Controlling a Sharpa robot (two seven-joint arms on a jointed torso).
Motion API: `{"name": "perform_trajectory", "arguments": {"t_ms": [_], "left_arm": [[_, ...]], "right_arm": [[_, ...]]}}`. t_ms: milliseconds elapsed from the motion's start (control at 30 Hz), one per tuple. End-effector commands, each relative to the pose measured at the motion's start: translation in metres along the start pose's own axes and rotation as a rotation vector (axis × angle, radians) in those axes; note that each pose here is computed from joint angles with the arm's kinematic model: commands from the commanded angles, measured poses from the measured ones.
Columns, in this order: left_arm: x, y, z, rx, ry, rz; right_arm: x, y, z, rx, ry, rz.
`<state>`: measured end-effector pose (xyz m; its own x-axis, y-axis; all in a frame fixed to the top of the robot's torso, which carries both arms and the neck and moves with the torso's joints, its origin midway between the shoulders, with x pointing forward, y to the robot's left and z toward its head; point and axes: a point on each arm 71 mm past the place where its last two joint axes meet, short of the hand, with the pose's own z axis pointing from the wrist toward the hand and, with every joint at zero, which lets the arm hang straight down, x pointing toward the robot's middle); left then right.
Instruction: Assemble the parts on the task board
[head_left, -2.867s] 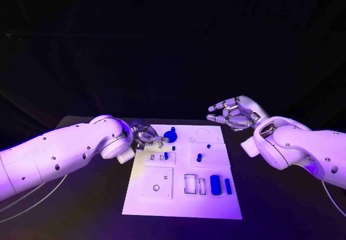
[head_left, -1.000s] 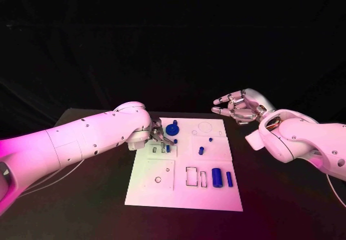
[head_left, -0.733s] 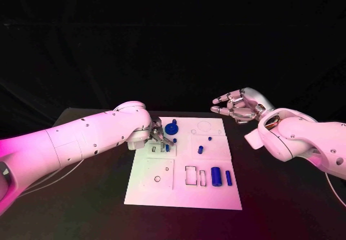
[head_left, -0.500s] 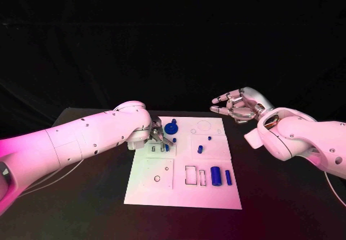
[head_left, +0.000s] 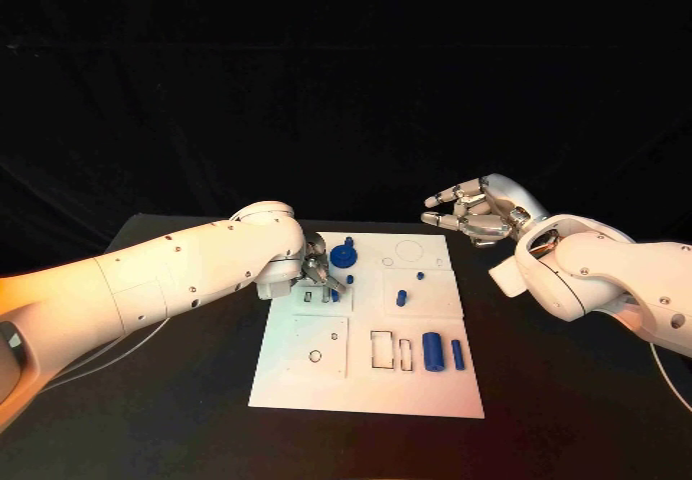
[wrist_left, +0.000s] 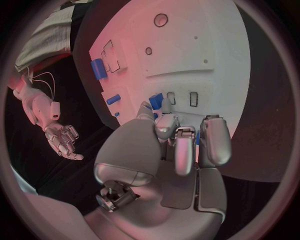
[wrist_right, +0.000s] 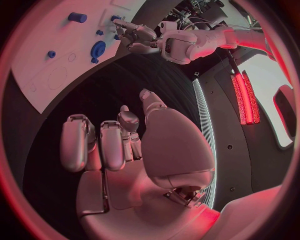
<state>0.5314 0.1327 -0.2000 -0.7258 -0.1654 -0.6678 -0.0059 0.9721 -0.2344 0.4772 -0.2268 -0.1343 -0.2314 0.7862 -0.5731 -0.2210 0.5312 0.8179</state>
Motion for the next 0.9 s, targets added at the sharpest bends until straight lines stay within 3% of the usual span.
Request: {"name": "perform_trajectory", "arguments": {"t_ms": [33,467,900], "left_arm": [[0.0019,-0.0024,0.0001,0.006,0.022,-0.002],[0.0025,-0.0047,0.0003,0.024,0.027,-0.053],[0.0035,0.0016,-0.0016,0.038,0.031,-0.117]], "right_arm": [[0.0017,0.0004,0.0003,-0.004,0.019,-0.011],[0.0037,-0.0007,0.0007,0.003,0.046,-0.028],[0.0036,-0.0022,0.0003,0.01,0.052,-0.035]]}}
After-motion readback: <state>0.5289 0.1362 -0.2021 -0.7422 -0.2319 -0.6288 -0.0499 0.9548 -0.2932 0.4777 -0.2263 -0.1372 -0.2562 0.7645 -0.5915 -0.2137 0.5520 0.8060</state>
